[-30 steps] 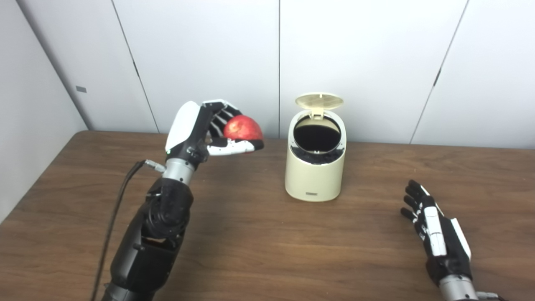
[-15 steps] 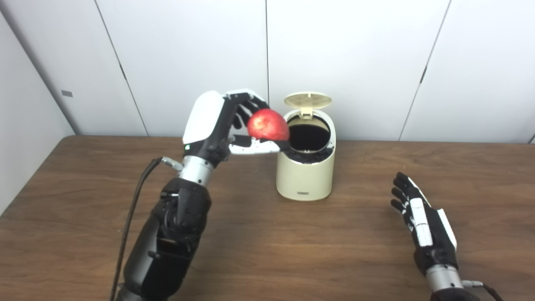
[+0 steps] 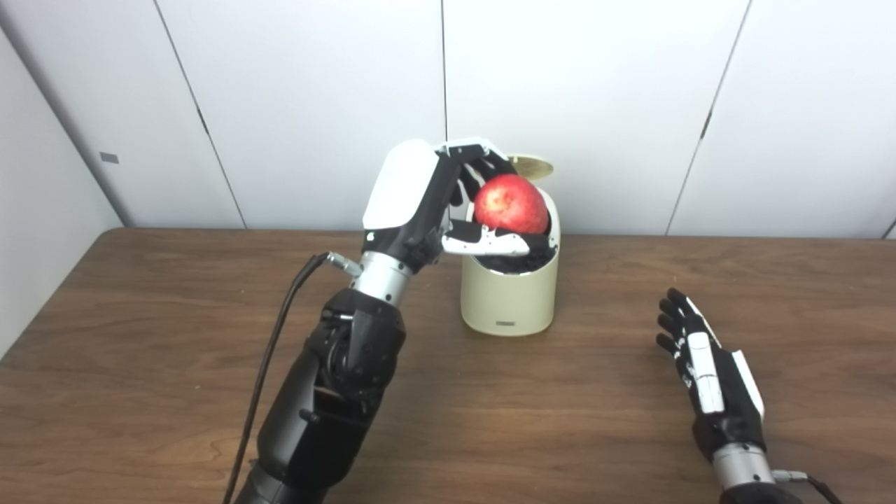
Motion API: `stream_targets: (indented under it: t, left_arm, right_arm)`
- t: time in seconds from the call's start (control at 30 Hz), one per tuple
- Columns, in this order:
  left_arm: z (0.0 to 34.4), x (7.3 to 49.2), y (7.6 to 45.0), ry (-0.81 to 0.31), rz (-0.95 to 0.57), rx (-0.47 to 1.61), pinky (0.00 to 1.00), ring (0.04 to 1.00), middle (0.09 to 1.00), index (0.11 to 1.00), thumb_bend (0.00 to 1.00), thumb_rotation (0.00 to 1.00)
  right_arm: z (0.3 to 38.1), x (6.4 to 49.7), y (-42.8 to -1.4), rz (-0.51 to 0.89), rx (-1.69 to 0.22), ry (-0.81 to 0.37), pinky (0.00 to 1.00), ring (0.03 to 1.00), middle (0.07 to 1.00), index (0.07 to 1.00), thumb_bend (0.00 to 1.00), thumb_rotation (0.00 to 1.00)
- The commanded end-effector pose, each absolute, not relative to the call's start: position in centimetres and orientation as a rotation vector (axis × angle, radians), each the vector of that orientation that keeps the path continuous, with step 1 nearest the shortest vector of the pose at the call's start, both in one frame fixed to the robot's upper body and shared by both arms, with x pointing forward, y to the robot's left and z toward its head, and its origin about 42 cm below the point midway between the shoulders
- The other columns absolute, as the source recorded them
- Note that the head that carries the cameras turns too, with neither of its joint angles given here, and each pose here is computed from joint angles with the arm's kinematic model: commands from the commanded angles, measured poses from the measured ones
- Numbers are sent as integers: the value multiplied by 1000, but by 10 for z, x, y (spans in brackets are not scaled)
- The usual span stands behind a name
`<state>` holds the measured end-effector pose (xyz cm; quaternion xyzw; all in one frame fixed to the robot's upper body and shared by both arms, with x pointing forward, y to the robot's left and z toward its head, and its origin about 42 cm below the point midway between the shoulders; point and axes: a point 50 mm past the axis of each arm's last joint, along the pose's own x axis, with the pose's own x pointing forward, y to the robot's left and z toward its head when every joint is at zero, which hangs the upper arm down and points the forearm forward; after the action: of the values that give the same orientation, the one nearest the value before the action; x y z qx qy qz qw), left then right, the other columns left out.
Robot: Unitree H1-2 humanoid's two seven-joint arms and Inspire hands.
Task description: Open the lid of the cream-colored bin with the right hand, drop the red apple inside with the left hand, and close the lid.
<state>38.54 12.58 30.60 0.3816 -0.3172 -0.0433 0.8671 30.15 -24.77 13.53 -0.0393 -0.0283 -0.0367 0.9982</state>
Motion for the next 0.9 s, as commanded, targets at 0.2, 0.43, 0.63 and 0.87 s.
stream_targets:
  t: [0.2,0.43,0.63,0.87]
  left_arm:
    - [326,394,115,-750,-69,791,316,425,549,513,470,0]
    - [320,403,119,-737,-59,806,321,425,554,508,469,0]
    - [315,410,121,-748,-46,849,305,404,554,505,467,0]
    - [312,426,120,-713,-35,889,307,410,557,508,467,0]
  right_arm:
    - [154,307,-246,-79,-88,-160,896,926,926,949,519,988]
    - [154,307,-247,-78,-90,-170,897,927,926,951,535,987]
    - [153,308,-247,-80,-77,-170,898,920,921,949,540,973]
    - [153,307,-246,-76,-86,-172,901,919,919,951,544,971]
